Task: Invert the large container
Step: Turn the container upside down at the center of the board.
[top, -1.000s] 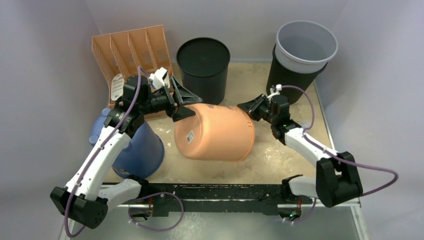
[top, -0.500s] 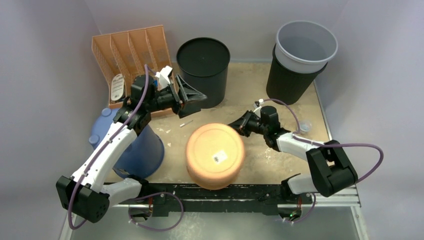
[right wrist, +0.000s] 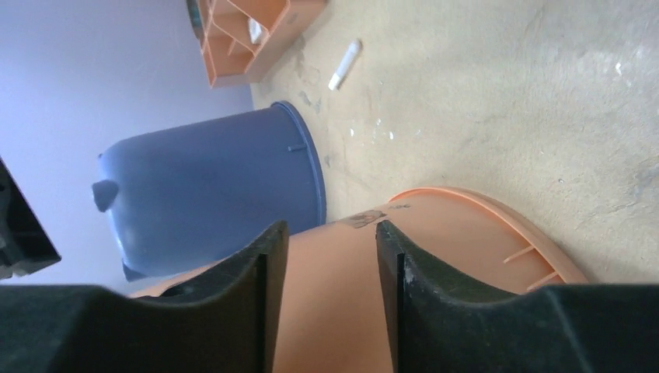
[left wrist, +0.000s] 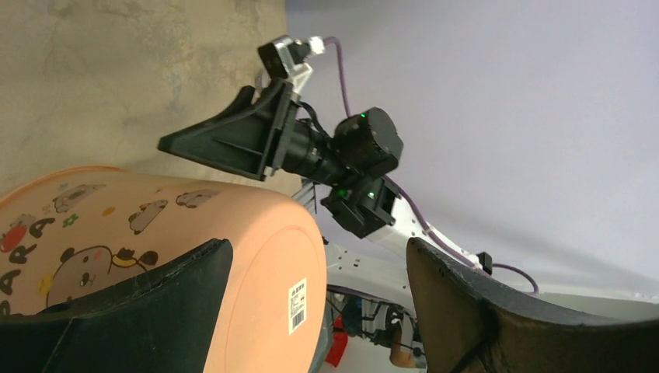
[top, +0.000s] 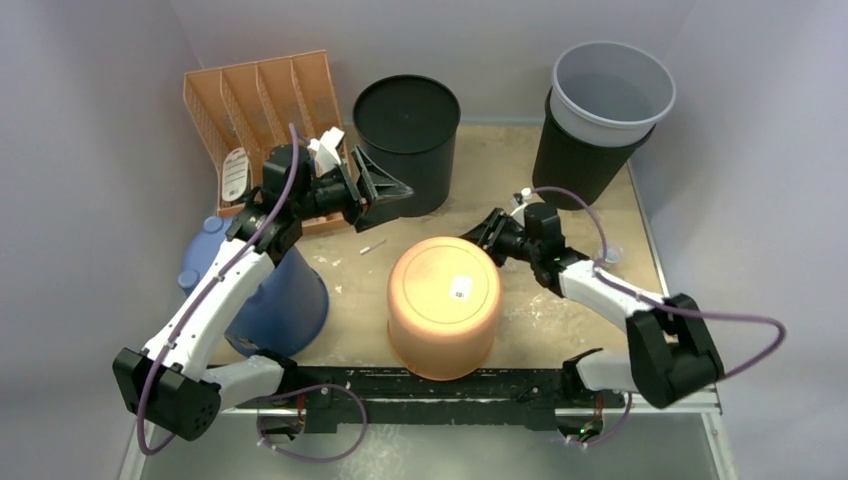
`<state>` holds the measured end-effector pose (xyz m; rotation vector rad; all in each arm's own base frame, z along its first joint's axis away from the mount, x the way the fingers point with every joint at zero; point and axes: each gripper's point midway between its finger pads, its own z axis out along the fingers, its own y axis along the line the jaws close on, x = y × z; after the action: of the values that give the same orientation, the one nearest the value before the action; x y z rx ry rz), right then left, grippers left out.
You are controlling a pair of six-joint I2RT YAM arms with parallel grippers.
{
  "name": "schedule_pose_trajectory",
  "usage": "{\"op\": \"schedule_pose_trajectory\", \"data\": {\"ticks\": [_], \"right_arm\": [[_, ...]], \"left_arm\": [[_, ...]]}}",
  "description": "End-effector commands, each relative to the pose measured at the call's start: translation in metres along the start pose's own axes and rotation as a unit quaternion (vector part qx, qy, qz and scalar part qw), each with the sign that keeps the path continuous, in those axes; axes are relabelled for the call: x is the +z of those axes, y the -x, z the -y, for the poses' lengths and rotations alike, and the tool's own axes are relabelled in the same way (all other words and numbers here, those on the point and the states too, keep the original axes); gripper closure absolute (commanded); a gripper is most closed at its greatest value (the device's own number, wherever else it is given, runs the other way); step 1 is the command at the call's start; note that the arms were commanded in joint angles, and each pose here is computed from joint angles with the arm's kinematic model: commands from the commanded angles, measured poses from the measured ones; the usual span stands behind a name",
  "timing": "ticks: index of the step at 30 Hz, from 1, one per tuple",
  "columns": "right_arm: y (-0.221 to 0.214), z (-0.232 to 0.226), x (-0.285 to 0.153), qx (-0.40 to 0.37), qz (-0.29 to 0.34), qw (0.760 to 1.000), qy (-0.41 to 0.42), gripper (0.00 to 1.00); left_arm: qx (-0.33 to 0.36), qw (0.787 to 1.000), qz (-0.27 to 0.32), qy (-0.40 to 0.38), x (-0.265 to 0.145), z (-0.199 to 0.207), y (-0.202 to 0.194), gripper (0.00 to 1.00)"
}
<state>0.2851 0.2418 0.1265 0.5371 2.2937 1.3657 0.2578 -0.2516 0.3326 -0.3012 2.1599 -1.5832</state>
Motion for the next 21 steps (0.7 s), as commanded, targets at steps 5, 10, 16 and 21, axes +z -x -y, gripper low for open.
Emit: {"op": "schedule_pose_trajectory", "data": {"ticks": [5,10,16,21], "right_arm": [[0.053,-0.014,-0.077,-0.138,0.145,0.971,-0.128,0.38],[0.046,-0.007,-0.133,-0.186,0.177,0.948,-0.187,0.32],[-0.020,0.035,-0.178,-0.100,0.123,0.962,-0.224,0.30],[-0.064,0.042,-0.173,-0.050,0.033,0.979,-0.196,0.30]], "left_arm": [[0.153,0.984,0.072,0.051,-0.024,0.028,0.029,0.18],[0.199,0.970,0.099,0.097,-0.037,0.025,0.041,0.18],[0.191,0.973,0.105,0.080,-0.033,0.029,0.041,0.18],[0.201,0.969,0.109,0.095,-0.034,0.024,0.045,0.18]]}}
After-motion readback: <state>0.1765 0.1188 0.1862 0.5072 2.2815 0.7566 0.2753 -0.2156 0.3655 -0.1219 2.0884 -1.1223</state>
